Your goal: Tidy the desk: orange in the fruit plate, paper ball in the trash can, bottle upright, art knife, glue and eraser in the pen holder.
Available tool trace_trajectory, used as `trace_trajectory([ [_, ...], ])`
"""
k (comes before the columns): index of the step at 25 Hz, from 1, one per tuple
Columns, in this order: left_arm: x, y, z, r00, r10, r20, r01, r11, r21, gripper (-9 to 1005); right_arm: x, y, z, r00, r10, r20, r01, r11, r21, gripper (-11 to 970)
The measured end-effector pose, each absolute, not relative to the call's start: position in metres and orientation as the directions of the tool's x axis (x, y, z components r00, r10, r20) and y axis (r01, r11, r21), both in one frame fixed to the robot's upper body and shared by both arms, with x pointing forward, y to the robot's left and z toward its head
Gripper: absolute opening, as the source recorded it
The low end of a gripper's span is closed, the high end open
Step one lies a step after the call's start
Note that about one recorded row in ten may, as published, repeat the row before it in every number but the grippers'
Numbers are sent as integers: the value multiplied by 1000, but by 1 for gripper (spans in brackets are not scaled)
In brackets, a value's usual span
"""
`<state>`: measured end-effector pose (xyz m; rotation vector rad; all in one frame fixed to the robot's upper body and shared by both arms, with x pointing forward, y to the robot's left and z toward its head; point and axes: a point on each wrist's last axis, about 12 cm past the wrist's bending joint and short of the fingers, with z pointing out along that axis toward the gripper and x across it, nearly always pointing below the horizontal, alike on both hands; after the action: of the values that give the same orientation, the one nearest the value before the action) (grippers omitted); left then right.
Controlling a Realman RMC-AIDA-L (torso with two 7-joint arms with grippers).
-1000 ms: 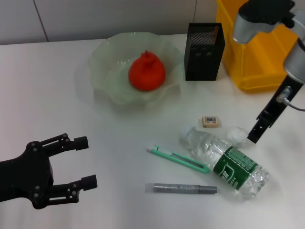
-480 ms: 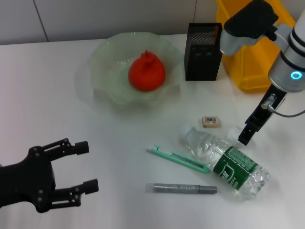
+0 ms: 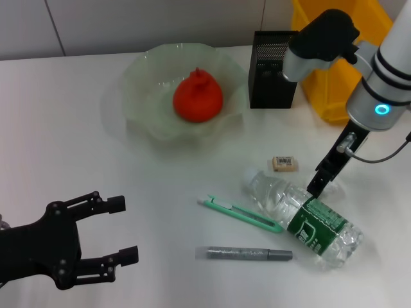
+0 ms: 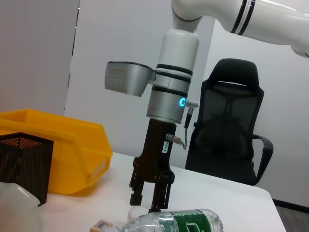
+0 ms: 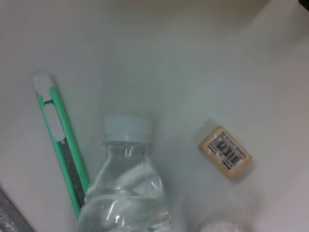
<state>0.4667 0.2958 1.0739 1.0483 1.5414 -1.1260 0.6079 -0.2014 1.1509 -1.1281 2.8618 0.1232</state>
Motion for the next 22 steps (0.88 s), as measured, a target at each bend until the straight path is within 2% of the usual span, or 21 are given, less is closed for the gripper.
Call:
trace_trajectory([
  [14, 463, 297, 1071, -206, 108, -973, 959, 222, -178, 839, 610, -194, 1139, -712, -698, -76, -701, 713, 20, 730],
  [22, 463, 297, 1071, -205, 107, -973, 959, 221, -178, 838, 609, -196, 1141, -717, -693, -73, -696, 718, 25, 480],
])
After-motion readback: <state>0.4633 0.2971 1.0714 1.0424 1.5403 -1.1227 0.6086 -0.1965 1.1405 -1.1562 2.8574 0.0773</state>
